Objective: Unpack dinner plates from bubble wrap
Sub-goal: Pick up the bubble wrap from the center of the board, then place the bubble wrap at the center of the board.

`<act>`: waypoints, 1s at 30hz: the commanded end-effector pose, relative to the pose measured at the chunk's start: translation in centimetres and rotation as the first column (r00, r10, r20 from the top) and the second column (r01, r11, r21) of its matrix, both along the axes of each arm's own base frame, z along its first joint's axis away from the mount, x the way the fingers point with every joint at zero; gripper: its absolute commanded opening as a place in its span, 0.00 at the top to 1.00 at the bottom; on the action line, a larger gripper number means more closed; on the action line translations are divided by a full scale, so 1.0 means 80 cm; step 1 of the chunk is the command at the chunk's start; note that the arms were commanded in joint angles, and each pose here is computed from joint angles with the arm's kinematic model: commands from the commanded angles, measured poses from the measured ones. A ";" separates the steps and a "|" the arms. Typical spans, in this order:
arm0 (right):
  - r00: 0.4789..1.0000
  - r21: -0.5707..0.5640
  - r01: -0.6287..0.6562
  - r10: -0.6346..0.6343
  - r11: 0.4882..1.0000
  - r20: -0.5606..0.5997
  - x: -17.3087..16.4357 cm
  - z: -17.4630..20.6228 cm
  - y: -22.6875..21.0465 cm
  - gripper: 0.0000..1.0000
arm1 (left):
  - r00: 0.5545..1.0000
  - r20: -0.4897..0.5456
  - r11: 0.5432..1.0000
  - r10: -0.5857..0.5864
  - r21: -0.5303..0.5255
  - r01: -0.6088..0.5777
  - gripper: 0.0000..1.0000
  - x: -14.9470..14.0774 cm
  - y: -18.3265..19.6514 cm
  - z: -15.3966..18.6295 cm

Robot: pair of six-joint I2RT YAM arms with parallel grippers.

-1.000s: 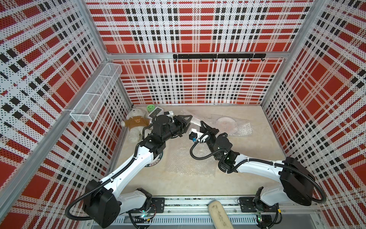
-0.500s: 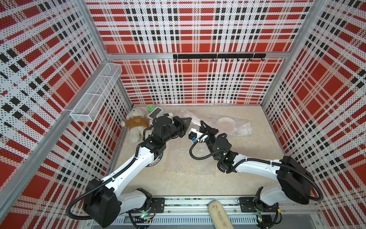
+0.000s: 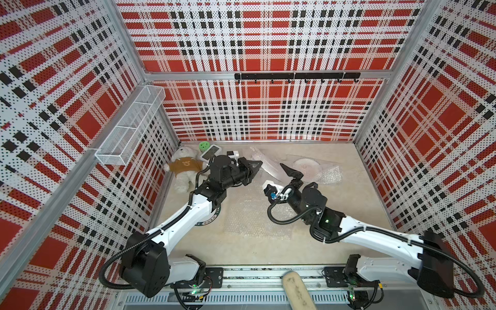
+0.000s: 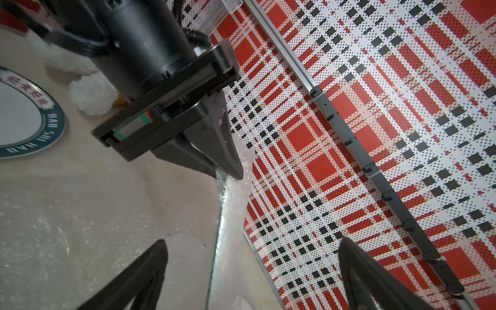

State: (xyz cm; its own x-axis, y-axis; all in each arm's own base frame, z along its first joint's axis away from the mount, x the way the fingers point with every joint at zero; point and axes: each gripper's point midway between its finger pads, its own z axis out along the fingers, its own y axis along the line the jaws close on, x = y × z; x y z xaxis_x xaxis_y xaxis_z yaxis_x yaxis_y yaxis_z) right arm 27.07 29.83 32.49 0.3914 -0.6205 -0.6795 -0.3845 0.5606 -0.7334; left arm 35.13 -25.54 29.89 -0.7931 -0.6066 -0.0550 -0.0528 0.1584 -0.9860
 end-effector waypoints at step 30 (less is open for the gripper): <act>0.636 0.280 0.524 -0.151 0.804 -0.757 0.048 -0.091 -0.158 0.00 | 0.793 0.083 0.785 -0.604 -0.110 0.609 0.98 -0.125 -0.084 -0.094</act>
State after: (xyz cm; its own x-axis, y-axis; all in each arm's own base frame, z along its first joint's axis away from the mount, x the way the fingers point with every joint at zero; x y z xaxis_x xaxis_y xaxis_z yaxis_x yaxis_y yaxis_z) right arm 30.85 16.54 25.80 -0.4478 -0.1901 -0.8737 -0.3519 0.9357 -0.0233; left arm 25.20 -32.25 20.50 -0.9989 -0.0378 -0.0280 0.0238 0.1092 -0.9937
